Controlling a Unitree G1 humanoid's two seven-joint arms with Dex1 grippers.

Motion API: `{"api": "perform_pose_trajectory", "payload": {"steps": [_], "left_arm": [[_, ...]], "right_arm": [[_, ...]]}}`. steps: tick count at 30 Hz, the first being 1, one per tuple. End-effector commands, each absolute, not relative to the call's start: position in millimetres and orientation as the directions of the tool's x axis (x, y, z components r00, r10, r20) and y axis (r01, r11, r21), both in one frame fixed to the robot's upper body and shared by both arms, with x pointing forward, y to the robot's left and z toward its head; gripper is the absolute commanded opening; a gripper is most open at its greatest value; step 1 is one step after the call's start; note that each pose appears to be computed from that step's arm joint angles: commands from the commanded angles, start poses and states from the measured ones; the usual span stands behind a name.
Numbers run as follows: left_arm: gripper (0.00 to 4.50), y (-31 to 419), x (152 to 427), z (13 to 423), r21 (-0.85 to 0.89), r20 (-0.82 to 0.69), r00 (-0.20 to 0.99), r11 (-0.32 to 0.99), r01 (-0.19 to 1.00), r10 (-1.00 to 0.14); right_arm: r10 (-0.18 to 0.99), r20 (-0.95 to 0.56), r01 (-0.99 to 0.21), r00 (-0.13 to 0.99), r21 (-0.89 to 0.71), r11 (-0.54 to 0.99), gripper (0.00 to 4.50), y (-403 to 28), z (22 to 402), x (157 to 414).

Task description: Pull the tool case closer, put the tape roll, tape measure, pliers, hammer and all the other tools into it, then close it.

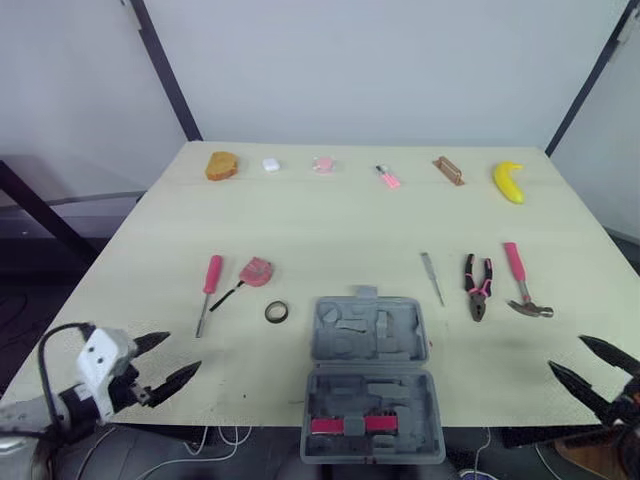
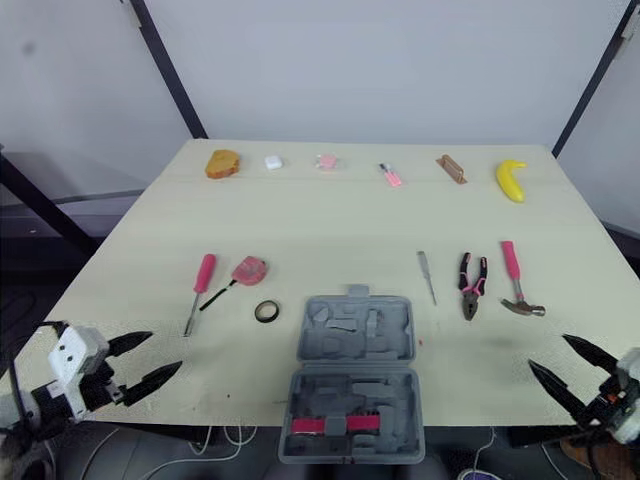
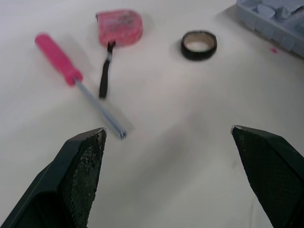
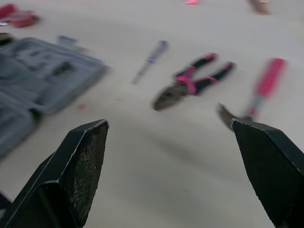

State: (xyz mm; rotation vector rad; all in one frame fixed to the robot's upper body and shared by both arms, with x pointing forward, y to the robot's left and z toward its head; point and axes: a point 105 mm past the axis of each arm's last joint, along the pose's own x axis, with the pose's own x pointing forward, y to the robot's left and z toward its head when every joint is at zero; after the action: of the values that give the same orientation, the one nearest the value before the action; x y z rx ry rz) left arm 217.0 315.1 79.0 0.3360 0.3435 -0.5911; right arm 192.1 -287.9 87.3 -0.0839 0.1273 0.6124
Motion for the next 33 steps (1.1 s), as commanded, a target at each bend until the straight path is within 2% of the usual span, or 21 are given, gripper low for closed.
{"api": "perform_pose_trajectory", "payload": {"steps": [1,5,9,14,17,19,21,24,33], "left_arm": [[4.50,298.1,225.9,89.8,0.300,-0.489,0.685,0.634,0.713,-0.540],[4.50,284.3,236.8,97.2,0.325,-0.561,0.604,0.519,0.790,-0.567],[4.50,271.5,240.9,96.9,0.334,-0.713,0.438,0.285,0.899,-0.547],[4.50,257.2,261.4,115.6,0.362,-0.774,0.376,0.131,0.923,-0.510],[4.50,241.7,267.2,125.1,0.359,-0.784,0.355,0.094,0.929,-0.510],[4.50,239.8,266.2,125.6,0.366,-0.843,0.321,-0.022,0.931,-0.431],[4.50,234.2,267.1,127.6,0.359,-0.874,0.307,-0.075,0.930,-0.376],[4.50,226.6,274.7,122.1,0.336,-0.928,0.290,-0.189,0.923,-0.234],[4.50,196.8,289.5,100.0,0.333,-0.941,0.302,-0.249,0.910,-0.152]], "right_arm": [[0.703,-0.116,-0.710,0.702,-0.038,0.703,4.34,-260.5,106.9,198.4],[0.789,-0.097,-0.795,0.607,-0.073,0.602,4.34,-236.8,120.2,207.6],[0.873,-0.035,-0.870,0.486,-0.108,0.480,4.34,-209.4,134.8,211.1],[0.929,0.025,-0.920,0.368,-0.132,0.368,4.34,-189.6,143.1,210.2],[0.937,0.037,-0.928,0.346,-0.133,0.348,4.34,-185.8,143.9,212.2],[0.938,0.040,-0.929,0.344,-0.133,0.346,4.34,-184.2,142.9,214.9],[0.942,0.031,-0.932,0.334,-0.140,0.335,4.34,-182.8,139.2,216.0],[0.943,0.047,-0.933,0.329,-0.137,0.332,4.34,-180.8,135.3,218.3],[0.956,0.050,-0.947,0.289,-0.135,0.293,4.34,-178.2,134.6,216.1]]}}
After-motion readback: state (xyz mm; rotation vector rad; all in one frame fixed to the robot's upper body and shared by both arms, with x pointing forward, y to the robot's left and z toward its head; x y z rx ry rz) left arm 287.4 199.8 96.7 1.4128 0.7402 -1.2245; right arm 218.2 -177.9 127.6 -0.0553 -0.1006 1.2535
